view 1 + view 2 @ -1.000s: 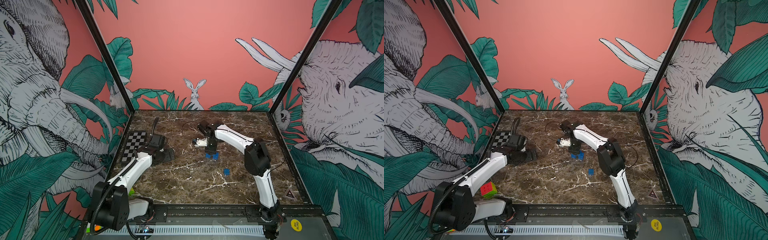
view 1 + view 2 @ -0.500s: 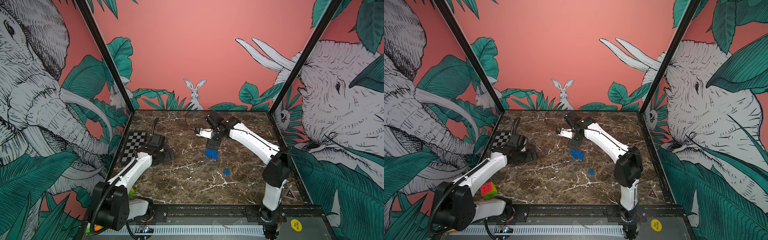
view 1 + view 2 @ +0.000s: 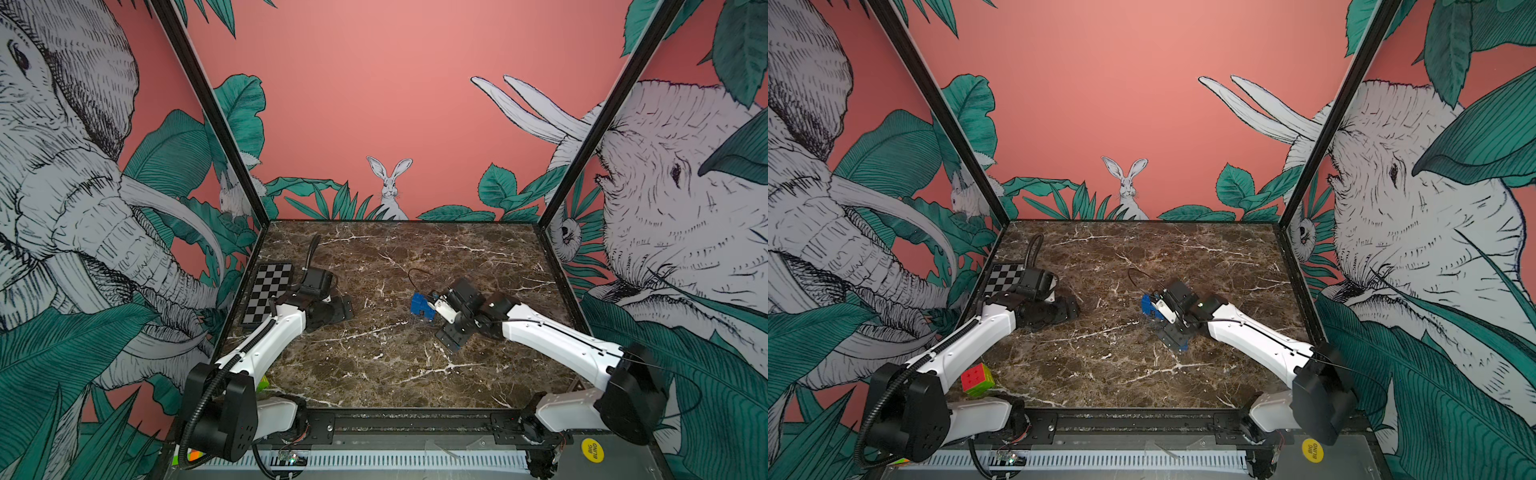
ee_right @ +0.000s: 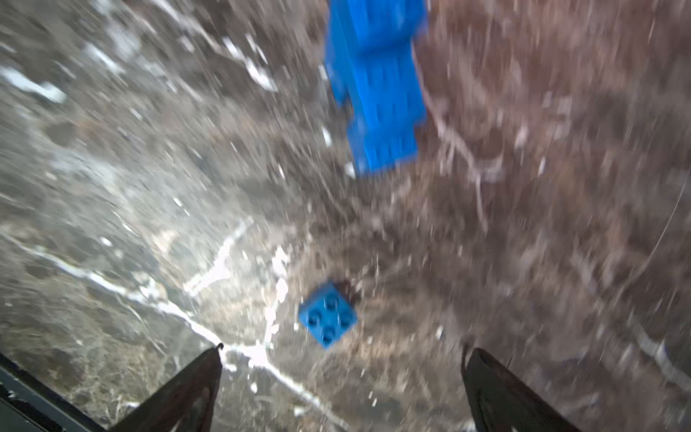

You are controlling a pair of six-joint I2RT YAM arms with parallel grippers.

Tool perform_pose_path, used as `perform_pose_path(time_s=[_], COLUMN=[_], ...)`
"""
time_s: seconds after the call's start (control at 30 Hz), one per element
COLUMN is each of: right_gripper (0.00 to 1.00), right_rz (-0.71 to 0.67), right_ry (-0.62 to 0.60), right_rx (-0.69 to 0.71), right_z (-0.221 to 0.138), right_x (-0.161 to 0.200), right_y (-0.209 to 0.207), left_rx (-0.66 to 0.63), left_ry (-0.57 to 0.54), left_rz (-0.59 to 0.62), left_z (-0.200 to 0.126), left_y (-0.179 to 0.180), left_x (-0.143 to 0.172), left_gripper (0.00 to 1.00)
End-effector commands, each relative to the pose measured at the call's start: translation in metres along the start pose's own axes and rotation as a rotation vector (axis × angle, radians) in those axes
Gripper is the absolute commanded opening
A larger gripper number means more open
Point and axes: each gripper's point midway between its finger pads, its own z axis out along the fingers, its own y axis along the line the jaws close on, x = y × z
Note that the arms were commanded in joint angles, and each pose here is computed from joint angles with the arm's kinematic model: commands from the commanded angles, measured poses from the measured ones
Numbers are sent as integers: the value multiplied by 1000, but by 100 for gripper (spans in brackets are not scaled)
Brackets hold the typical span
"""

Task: Assemble the letter h with lego
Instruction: Pick up the lego brick from the center of the board.

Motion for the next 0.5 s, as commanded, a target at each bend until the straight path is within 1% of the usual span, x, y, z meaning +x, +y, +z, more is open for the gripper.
perform_pose_path(time_s=[0.0,0.07,0.13,0.2,0.23,0.3,0.37,0.43,0.47], right_gripper=[97,95,91,81,78,70,68,69,68], right_rz=[244,298,334,394,417,444,467,494,509], right_ry=[-114,-85,-62,-41,-23,28,70,65,56], right_rx=[96,114,85,83,73,42,28,37,26], right_z=[-21,-20,-10,1,6,14,24,33,37], right_x=[-2,11,18,22,22,20,20,18,16], right_y=[-18,-19,-12,-9,-6,2,10,13,15], left_rx=[40,45,45,44,41,36,25,18,15], left_ry=[-6,-7,-8,-11,-12,-14,-19,-28,-31], left_rz=[-18,-14,-8,-3,-1,5,14,20,22], left_z=[2,5,6,8,8,8,6,5,5], left_y=[-11,-15,-18,-21,-21,-22,-22,-22,-21], left_x=[2,2,0,-3,-3,-6,-8,-10,-10], left_gripper=[99,99,99,99,99,99,99,99,99])
